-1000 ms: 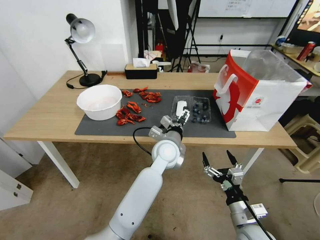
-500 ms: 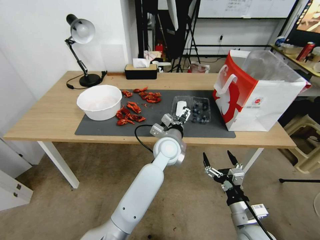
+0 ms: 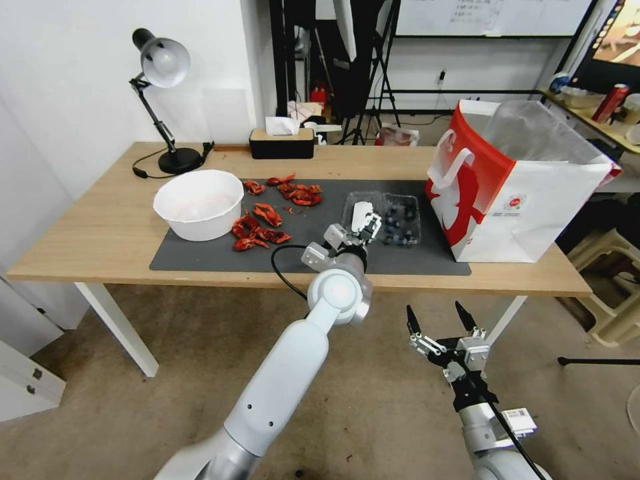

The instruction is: Close the takeout container lid, then place the container into the takeout bag.

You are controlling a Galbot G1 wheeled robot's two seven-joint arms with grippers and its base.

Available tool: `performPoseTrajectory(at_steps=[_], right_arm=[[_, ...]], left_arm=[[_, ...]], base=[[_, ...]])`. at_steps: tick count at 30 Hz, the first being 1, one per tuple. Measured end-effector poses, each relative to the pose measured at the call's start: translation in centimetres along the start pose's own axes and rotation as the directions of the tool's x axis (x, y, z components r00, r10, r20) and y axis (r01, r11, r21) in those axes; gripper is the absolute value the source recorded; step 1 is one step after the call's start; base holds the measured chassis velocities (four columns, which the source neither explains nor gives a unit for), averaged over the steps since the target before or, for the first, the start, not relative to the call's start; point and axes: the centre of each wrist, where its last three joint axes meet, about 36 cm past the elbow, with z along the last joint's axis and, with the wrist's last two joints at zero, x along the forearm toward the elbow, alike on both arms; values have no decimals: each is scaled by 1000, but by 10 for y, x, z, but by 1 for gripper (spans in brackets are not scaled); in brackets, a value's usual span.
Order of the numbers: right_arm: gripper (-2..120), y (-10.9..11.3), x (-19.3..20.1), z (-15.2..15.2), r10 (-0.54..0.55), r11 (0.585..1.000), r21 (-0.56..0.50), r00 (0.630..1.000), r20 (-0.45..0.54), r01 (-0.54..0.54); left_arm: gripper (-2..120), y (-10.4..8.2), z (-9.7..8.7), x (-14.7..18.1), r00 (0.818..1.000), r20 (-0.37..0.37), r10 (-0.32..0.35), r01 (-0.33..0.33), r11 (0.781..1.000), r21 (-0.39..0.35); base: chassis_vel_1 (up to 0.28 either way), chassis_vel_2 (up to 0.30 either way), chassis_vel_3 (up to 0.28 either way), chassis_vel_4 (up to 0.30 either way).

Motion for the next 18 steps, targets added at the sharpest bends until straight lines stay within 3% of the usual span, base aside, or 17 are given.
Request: performPoseTrajectory(at_steps=[18], right_arm=[[100,0,-1,1,3,1000,0,1000,0,-3]], left_arm=[[100,-3,-6,-6,1000,-4,-2,2,1000,14]], base=[[0,0,0,0]])
